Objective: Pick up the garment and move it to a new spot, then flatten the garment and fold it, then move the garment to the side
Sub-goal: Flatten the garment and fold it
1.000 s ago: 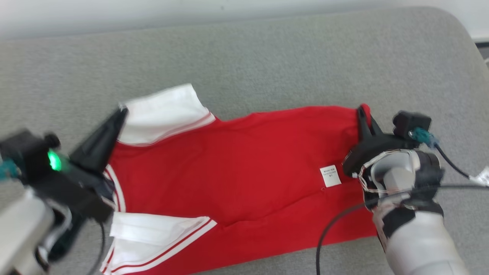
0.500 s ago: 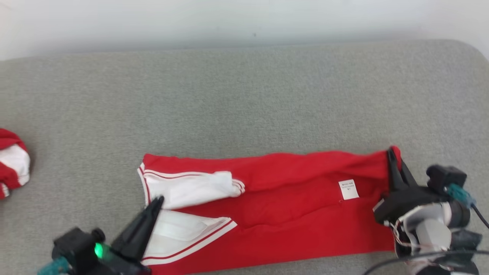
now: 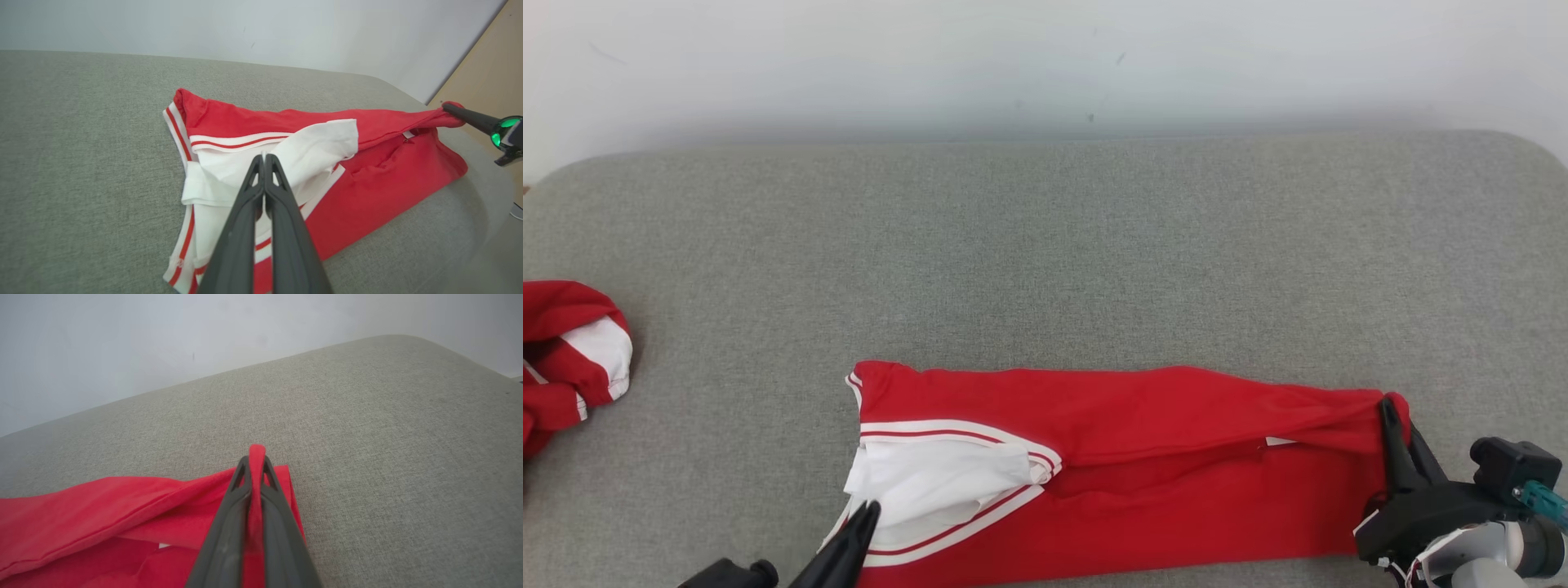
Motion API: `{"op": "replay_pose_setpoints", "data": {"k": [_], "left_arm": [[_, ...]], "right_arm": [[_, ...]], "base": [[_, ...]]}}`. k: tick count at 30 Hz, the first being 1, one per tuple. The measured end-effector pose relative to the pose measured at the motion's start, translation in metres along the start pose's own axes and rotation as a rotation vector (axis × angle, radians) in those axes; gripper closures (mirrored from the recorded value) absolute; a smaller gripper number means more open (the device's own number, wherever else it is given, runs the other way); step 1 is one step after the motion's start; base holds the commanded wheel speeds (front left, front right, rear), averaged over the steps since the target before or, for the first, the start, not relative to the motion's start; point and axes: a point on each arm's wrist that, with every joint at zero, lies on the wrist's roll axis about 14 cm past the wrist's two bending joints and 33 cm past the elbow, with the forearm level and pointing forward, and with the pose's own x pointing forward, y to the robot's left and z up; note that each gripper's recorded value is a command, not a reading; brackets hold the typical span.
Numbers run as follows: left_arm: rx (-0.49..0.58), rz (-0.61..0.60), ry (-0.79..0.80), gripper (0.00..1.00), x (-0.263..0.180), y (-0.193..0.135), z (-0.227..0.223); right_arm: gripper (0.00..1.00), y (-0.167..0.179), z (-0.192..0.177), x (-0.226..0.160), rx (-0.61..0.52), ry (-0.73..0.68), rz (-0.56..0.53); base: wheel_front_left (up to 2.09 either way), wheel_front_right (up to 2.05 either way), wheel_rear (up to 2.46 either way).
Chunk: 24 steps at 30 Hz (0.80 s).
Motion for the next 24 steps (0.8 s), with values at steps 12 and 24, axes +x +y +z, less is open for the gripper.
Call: {"op": "replay_pose_setpoints", "data": {"k": [12, 24], "left_arm": [[-0.013, 0.126, -0.077, 0.0, -0.009, 0.015, 0.012], [0.056, 0.263, -0.151, 0.0, -0.025, 0.038, 0.032]], "right_arm": [[0.0, -0.001, 0.027, -0.014, 0.047, -0.096, -0.012], [0.0, -0.014, -0.005, -0.017, -0.017, 0.084, -0.063]], "base": [[0.0, 0.0, 0.0], [0.0, 0.0, 0.0]]}}
